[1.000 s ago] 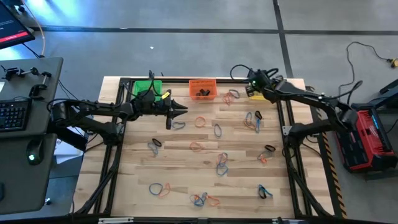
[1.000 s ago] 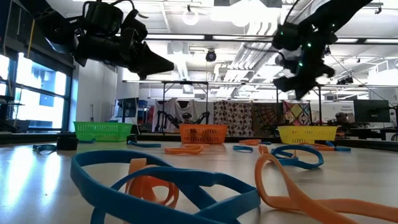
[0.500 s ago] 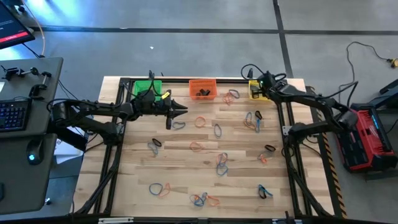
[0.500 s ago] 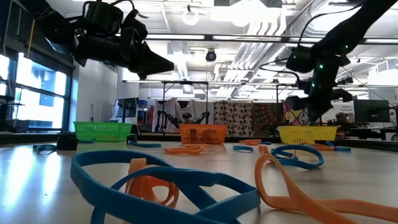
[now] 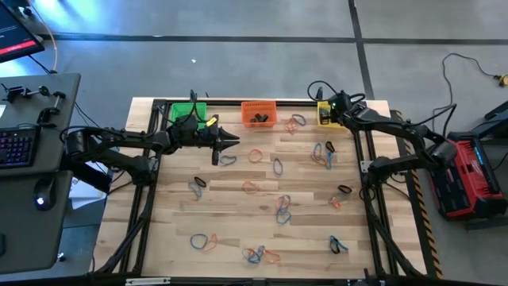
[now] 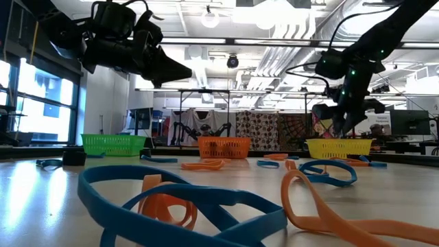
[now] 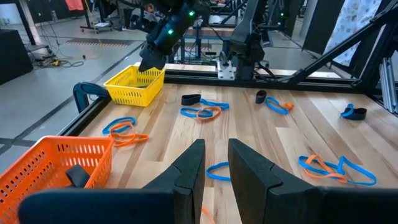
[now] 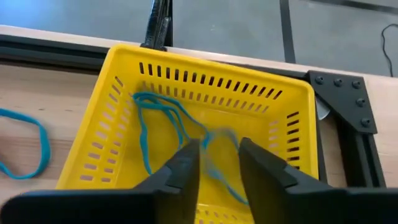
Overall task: Sort rubber bands into baskets
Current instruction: Put the blue rubber band into the yellow bin
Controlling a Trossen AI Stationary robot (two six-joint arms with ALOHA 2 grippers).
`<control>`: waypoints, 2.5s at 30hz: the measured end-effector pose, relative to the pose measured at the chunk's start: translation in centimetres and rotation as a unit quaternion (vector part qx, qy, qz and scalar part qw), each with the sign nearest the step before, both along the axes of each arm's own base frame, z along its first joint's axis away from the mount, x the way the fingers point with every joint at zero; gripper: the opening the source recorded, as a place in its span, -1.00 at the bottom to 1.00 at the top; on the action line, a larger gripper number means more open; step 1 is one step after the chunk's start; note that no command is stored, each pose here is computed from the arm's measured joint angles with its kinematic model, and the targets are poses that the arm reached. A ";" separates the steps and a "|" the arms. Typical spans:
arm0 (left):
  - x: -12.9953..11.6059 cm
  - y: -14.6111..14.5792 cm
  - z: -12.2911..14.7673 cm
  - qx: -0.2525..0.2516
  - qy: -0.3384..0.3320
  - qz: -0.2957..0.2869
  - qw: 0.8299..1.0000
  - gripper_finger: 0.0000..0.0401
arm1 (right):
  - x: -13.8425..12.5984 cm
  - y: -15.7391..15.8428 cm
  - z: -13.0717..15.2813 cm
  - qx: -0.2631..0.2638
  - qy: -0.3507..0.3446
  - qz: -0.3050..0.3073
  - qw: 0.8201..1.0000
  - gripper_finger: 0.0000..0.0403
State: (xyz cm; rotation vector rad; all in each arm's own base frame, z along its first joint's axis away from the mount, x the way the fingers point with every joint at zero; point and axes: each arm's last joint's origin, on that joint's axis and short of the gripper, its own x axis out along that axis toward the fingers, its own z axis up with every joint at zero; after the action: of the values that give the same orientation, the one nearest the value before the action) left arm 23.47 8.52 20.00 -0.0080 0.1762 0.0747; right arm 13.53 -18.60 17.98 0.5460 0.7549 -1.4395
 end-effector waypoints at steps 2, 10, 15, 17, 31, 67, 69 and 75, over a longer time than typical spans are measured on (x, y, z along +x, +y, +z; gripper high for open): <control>0.0 0.0 0.0 0.000 0.000 0.000 1.000 -0.70 | 0.1 -0.1 0.4 -0.001 0.006 0.008 1.000 -0.38; 0.0 0.0 0.0 0.000 0.000 0.000 1.000 -0.70 | 3.4 0.6 5.2 0.007 -0.003 0.100 0.995 -0.28; 0.0 0.0 -0.1 -0.002 0.005 0.000 1.000 -0.70 | 6.4 3.9 5.6 0.034 -0.021 0.207 0.978 -0.33; 0.0 0.0 -0.1 -0.002 0.006 0.000 1.000 -0.70 | 7.1 5.3 5.1 0.045 -0.026 0.222 0.974 -0.34; 0.0 0.0 -0.1 -0.002 0.007 -0.001 1.000 -0.70 | 7.1 13.6 2.8 0.162 0.027 0.203 0.965 -0.34; 0.0 0.0 -0.1 -0.011 0.006 0.001 1.000 -0.70 | 3.5 17.1 -4.5 0.240 0.034 0.160 0.957 -0.87; 0.0 0.0 -0.1 -0.013 0.006 0.001 1.000 -0.70 | 3.7 17.0 -3.9 0.235 0.048 0.169 0.956 -0.96; 0.0 0.0 -0.1 -0.007 0.006 0.000 1.000 -0.70 | 4.5 16.8 -1.1 0.214 0.085 0.171 0.958 -0.94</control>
State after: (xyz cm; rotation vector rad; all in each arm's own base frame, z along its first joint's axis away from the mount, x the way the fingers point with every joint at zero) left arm 23.45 8.50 19.87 -0.0206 0.1888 0.0743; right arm 18.03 -1.79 16.92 0.5883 1.2514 -1.0086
